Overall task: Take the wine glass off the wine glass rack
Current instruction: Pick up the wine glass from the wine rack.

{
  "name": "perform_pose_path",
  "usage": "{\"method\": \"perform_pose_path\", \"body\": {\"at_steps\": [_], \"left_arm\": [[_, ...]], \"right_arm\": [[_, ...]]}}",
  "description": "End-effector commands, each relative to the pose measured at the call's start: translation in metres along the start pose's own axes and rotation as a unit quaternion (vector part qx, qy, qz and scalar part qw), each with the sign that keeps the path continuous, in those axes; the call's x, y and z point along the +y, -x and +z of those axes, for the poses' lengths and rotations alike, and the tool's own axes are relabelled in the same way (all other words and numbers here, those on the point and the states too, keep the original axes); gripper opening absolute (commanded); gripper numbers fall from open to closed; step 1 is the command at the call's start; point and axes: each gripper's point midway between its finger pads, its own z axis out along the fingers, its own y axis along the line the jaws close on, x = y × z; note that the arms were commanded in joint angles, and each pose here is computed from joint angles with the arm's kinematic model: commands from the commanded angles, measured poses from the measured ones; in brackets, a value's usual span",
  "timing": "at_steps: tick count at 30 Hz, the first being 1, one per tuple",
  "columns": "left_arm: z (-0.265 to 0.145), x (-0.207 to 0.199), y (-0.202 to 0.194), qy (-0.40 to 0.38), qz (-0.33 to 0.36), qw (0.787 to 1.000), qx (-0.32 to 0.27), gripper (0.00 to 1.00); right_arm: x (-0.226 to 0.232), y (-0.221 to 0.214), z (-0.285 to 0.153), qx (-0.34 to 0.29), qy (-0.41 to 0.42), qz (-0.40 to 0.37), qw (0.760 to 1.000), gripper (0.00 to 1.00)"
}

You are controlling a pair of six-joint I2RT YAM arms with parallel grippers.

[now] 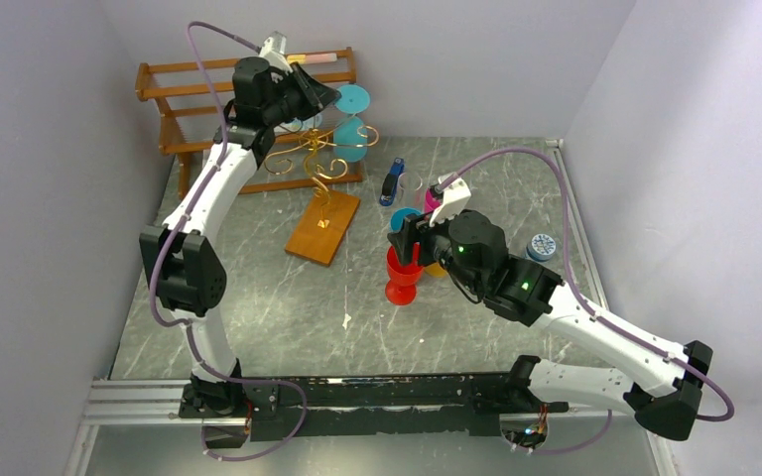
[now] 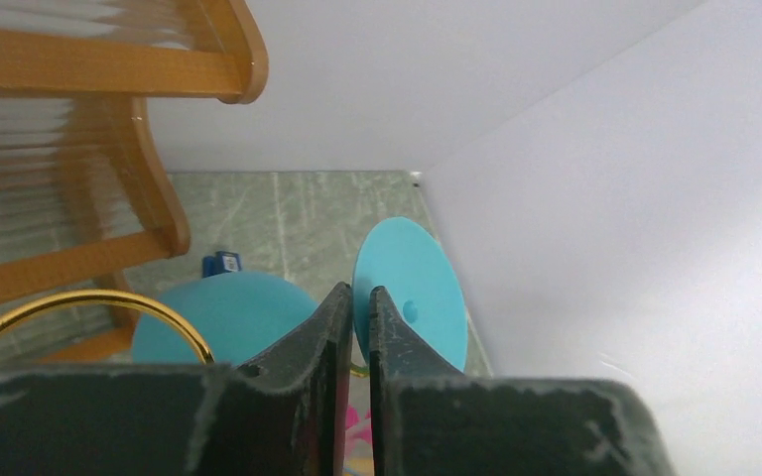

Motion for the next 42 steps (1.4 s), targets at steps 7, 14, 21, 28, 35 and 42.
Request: {"method": "perform_pose_path", "body": {"at_steps": [7,14,21,28,35,42], "left_arm": [[-0.018,-0.037,0.008,-0.13,-0.076,0.988,0.018,0.05],[-0.014,-0.035,0.001,-0.131,-0.06,0.988,0.056,0.05],[-0.013,-0.024,-0.013,-0.117,-0.052,0.988,0.082,0.05],[-0.016,-0.028,-0.02,-0.133,-0.045,0.985,0.1,0.05],[-0.026,-0.026,-0.017,-0.105,-0.033,0.989,0.1,0.05],[-0.038,-0.033,-0.002,-0.109,-0.036,0.99,0.082,0.05]], "right_arm": [[-0.005,0.0,0.002,0.003,-0.016,0.006,1.0,0.67],[-0.007,-0.001,0.0,0.001,-0.019,0.011,1.0,0.67],[-0.005,-0.003,0.003,0.006,-0.017,0.01,1.0,0.67],[-0.004,-0.004,0.004,0.007,-0.017,0.011,1.0,0.67],[-0.003,-0.006,0.006,0.011,-0.016,0.011,1.0,0.67],[-0.006,-0.007,0.005,0.011,-0.023,0.012,1.0,0.67]]}}
